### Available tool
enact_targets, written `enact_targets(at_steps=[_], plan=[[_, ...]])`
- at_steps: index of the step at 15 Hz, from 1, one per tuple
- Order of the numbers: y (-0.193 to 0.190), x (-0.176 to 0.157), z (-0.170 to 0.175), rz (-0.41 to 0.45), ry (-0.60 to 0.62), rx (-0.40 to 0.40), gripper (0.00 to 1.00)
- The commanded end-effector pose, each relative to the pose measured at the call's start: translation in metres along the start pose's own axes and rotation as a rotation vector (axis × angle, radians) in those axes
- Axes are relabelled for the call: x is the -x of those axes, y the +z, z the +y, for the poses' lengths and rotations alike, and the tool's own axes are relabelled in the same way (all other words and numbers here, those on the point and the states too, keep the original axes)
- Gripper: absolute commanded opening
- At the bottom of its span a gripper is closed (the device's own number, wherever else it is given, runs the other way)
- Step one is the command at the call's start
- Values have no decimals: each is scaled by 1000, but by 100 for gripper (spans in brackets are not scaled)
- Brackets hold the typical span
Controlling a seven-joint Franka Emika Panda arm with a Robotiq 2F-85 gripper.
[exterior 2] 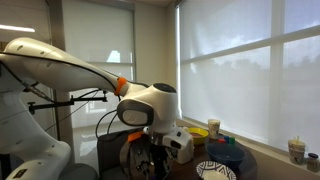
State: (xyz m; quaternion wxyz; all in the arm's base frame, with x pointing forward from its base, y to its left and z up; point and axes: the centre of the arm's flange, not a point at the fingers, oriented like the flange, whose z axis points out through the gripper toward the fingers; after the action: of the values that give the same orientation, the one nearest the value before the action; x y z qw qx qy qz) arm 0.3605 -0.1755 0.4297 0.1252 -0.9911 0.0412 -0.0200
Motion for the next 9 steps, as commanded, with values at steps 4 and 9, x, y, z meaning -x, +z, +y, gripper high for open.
enact_targets(at_steps=[4, 9], plan=[[-11, -6, -29, 19, -157, 167, 6], [-10, -14, -41, 24, -245, 296, 6]])
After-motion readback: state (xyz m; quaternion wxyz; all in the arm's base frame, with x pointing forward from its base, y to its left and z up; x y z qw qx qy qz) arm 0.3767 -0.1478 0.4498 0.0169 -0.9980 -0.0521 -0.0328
